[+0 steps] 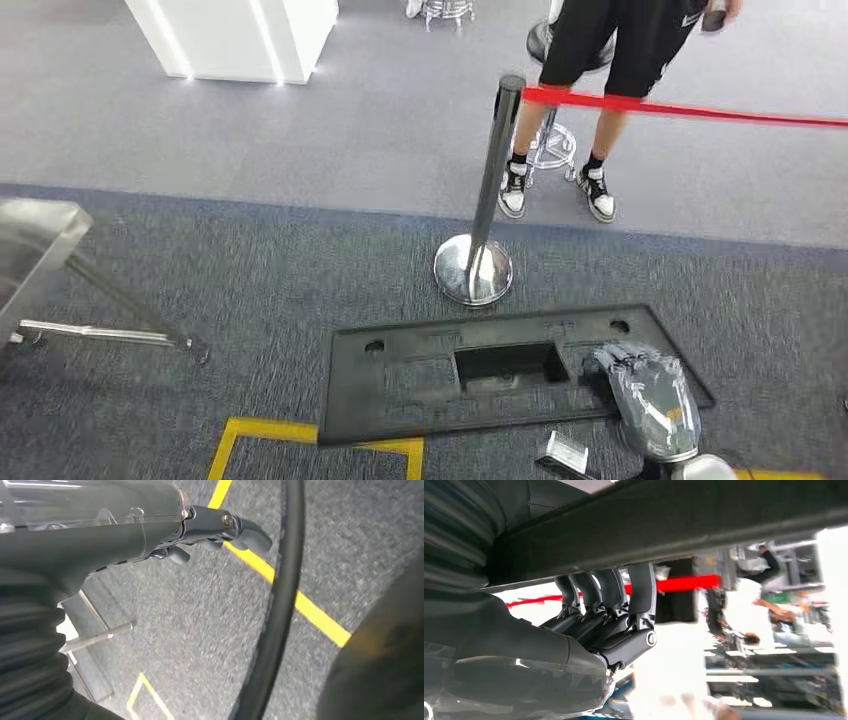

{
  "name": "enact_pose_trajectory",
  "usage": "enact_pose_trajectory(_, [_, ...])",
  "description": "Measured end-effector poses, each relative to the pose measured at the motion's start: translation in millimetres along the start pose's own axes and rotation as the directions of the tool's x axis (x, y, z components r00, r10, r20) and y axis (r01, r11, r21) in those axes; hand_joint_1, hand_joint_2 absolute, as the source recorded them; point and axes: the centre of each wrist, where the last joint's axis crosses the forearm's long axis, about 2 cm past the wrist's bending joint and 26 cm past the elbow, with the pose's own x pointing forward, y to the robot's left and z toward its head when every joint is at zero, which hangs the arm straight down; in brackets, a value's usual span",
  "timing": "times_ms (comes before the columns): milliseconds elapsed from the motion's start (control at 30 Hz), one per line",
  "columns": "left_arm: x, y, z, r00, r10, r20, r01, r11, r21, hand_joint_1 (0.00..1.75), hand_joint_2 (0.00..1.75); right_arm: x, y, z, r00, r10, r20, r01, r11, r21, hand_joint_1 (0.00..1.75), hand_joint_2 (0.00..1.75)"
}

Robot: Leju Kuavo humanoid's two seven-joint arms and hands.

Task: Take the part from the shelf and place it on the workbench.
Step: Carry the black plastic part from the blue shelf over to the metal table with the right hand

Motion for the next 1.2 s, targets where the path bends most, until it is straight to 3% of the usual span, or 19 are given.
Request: enact_pose_trajectory(1200, [1.8,2.3,-0.2,1.0,0.012,-0.012,-0.012,1.0,0.003,0.0,1.75,-2.2,-12.2,16.7,0.998,0.003,-0.057,-0.001,1.0,0.021,1.59,1.75])
